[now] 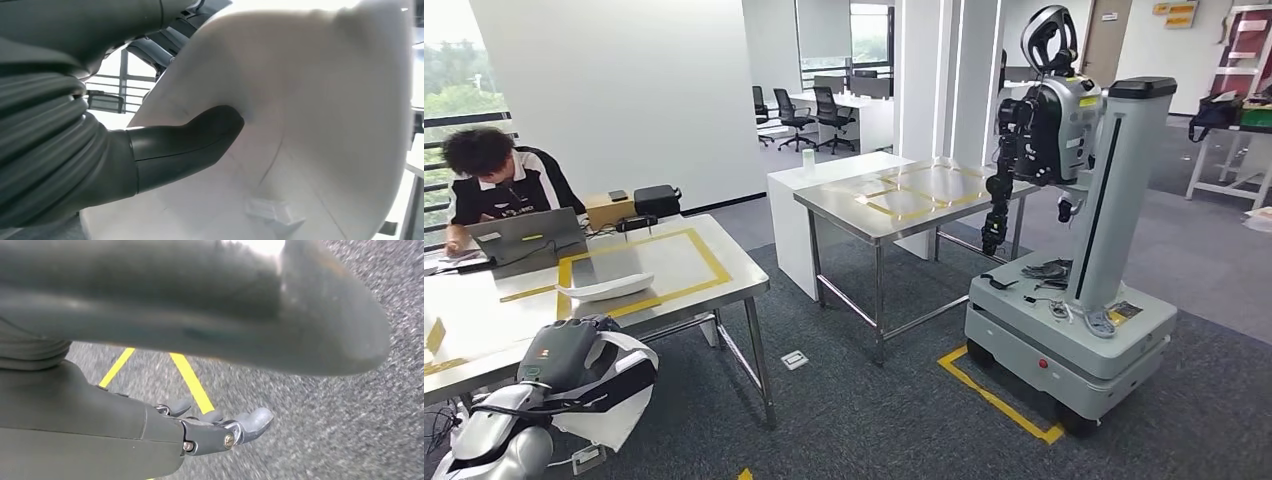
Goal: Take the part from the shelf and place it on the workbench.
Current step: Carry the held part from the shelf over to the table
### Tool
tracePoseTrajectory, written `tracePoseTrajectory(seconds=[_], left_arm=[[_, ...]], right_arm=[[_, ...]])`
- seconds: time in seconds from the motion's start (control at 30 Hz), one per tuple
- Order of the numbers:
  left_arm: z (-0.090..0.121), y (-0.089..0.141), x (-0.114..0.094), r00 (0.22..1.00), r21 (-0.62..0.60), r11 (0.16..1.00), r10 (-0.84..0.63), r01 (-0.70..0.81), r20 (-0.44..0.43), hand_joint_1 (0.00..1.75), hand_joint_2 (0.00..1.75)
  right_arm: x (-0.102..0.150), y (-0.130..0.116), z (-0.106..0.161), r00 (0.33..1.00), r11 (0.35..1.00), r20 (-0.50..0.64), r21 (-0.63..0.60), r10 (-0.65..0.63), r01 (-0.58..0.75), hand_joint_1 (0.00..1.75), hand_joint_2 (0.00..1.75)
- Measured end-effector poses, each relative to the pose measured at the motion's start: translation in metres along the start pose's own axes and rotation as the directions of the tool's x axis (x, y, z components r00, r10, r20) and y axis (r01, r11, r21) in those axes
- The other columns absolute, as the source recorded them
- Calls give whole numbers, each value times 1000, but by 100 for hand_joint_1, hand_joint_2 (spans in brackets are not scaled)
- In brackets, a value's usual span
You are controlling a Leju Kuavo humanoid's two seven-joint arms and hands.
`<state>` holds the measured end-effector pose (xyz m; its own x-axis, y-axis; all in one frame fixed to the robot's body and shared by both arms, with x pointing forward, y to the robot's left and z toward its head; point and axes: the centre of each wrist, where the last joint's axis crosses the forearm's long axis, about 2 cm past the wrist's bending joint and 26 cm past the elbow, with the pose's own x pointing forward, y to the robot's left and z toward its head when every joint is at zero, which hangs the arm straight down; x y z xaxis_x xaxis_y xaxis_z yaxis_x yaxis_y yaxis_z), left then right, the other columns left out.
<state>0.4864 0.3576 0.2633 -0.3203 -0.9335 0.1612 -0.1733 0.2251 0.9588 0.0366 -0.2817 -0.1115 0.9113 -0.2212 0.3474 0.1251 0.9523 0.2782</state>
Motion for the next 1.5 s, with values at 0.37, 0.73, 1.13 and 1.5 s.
tracePoseTrajectory(seconds=[0.37,0.73,1.13,1.5], left_arm=[[2,-2,-1,1000,-2,1000,-1,1,-6,150,175],[2,-7,4,1000,-7,1000,8,-8,-1,150,175],[7,-9,-1,1000,-19,1000,0,-1,-16,150,175],[-2,5,2,1000,2,1000,-16,16,4,150,175]], right_arm=[[2,1,-1,1000,1000,4,0,1,-1,0,0],[0,1,0,1000,1000,-5,11,-1,1,0,0],[0,1,0,1000,1000,-16,10,5,-5,0,0],[1,1,-1,1000,1000,-18,16,16,-16,0,0]])
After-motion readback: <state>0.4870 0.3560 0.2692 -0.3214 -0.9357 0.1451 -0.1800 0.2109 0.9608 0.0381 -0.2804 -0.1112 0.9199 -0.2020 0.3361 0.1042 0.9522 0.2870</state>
